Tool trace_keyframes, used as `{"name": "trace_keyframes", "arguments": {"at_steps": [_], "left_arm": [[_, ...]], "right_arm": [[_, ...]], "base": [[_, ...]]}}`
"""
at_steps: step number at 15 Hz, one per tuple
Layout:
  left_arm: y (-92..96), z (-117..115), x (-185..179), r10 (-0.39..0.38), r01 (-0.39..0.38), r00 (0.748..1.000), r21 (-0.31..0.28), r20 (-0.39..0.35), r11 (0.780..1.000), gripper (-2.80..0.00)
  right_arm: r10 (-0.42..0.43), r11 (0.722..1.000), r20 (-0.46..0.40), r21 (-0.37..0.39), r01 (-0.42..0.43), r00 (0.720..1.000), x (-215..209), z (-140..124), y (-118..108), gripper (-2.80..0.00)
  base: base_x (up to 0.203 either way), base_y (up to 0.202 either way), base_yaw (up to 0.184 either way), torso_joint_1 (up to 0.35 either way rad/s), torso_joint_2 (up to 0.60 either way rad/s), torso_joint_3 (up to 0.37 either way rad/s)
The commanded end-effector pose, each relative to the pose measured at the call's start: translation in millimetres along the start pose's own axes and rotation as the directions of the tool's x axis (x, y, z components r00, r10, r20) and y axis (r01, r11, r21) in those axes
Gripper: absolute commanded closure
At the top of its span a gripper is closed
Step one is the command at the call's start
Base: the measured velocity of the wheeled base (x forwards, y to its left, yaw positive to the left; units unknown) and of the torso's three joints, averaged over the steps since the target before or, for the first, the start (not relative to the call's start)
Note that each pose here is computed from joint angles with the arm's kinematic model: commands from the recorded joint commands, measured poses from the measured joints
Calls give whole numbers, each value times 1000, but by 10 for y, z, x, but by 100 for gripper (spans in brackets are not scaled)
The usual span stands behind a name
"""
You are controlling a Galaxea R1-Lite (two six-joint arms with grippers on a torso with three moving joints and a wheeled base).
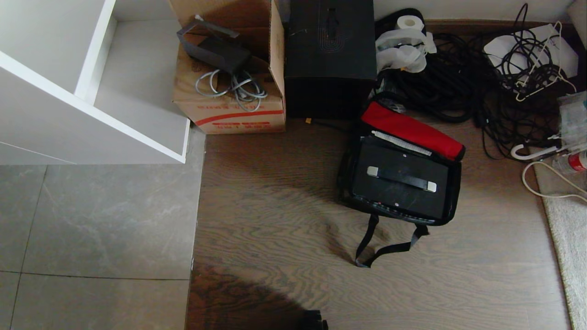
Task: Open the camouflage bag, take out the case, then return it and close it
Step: Grip the handle
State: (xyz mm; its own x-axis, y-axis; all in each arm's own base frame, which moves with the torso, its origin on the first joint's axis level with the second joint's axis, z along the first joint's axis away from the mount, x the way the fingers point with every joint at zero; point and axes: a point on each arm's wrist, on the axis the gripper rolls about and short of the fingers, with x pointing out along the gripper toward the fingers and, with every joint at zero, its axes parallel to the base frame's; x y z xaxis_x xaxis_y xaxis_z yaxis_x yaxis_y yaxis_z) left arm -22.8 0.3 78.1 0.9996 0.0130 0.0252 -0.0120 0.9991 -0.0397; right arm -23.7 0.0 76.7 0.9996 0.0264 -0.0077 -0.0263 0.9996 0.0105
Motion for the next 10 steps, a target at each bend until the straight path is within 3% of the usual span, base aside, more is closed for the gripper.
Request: {"name": "trace_keyframes", "arguments": {"at_steps": [1,10], "left_arm": [[1,-25,6,3,-3,1000,0,-8,1000,0],[1,-25,6,1,-1,1000,0,-8,1000,0]], "right_arm": [[1,1000,-2,2,-1,1000,3,-3,0,0],[1,1000,0,-1,-1,1000,5,-7,0,0]], "base": [[0,0,0,0,0,0],[0,0,0,0,0,0]]}}
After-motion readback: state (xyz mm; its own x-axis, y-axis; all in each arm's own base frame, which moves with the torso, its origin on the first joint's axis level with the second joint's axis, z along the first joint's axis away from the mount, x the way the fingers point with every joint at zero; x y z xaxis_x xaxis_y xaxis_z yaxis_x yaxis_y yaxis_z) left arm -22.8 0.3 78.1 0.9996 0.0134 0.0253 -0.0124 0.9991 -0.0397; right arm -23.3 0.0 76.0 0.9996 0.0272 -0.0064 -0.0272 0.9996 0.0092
